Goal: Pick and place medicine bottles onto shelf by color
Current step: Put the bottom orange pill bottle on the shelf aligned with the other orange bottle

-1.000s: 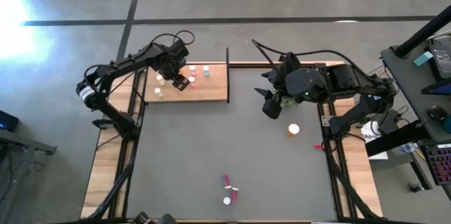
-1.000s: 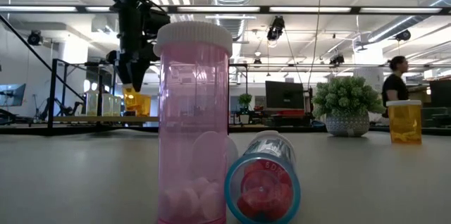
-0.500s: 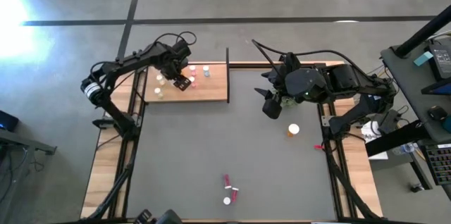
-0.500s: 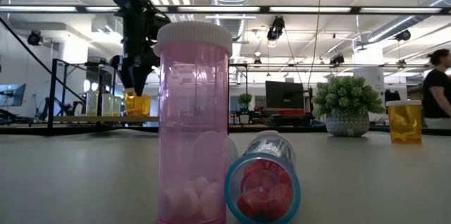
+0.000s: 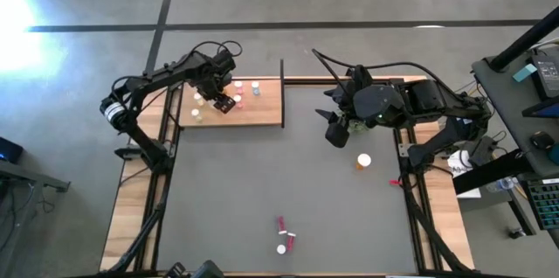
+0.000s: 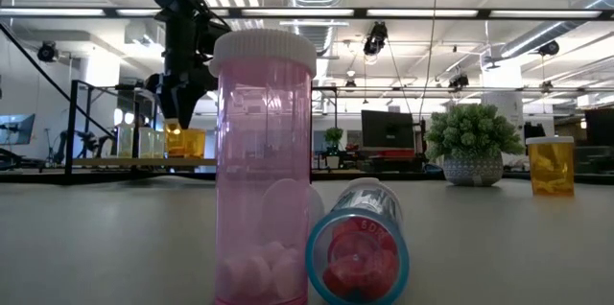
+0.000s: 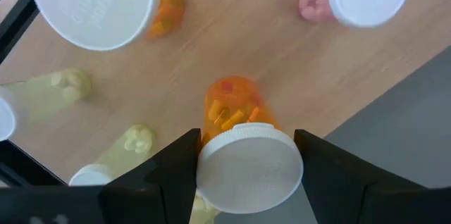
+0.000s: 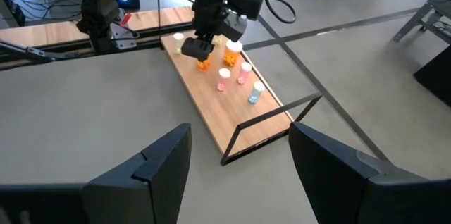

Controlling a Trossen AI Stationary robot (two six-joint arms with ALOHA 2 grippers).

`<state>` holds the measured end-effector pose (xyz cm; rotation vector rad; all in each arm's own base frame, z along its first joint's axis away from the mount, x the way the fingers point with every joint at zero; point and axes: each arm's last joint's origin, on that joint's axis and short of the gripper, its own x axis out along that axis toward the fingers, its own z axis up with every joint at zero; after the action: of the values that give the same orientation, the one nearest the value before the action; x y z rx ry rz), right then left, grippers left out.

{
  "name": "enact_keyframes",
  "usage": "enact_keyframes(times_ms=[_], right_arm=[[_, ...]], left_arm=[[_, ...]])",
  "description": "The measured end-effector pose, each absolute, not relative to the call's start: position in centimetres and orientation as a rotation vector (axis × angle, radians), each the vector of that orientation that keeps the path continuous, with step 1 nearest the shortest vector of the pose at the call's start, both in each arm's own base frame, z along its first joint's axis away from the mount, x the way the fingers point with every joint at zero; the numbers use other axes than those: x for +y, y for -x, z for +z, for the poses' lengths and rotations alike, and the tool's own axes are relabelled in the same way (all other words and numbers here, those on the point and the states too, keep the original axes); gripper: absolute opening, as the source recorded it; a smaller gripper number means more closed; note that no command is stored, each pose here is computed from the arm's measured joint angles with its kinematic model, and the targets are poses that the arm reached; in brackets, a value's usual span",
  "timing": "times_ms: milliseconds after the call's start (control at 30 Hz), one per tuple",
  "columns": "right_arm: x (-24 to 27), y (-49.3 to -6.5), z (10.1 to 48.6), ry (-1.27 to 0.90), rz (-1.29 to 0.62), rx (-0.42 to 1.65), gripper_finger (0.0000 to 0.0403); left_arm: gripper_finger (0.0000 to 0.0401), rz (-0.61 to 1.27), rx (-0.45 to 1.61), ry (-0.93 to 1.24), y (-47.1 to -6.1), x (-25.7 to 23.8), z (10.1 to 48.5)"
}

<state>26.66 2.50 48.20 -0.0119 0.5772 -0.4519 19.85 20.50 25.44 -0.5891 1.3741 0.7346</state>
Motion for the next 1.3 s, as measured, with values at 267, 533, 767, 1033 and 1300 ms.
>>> enact_keyframes(times_ms=[267, 533, 767, 1033, 1300], right_arm=[[2.5, -26.7, 48.2, 0.011, -0.452, 0.577, 0.0228], [2.5, -26.7, 48.2, 0.012, -0.452, 0.577, 0.0228], [2.5, -26.7, 48.2, 0.012, -0.452, 0.577, 0.0228], [2.5, -26.7, 48.2, 0.012, -0.452, 0.577, 0.0228], [2.5, -26.7, 48.2, 0.011, -0.452, 0.577, 0.0228]], left_arm=[[0.0198, 0.763, 1.366, 0.623, -20.0, 20.8, 24.9], [0.0198, 0.785, 1.353, 0.64, -20.3, 21.1, 24.7], [0.0198, 0.815, 1.318, 0.608, -20.6, 21.5, 24.7], [0.0198, 0.821, 1.313, 0.606, -20.5, 21.6, 24.6], [0.0198, 0.806, 1.313, 0.582, -20.6, 21.7, 24.7]])
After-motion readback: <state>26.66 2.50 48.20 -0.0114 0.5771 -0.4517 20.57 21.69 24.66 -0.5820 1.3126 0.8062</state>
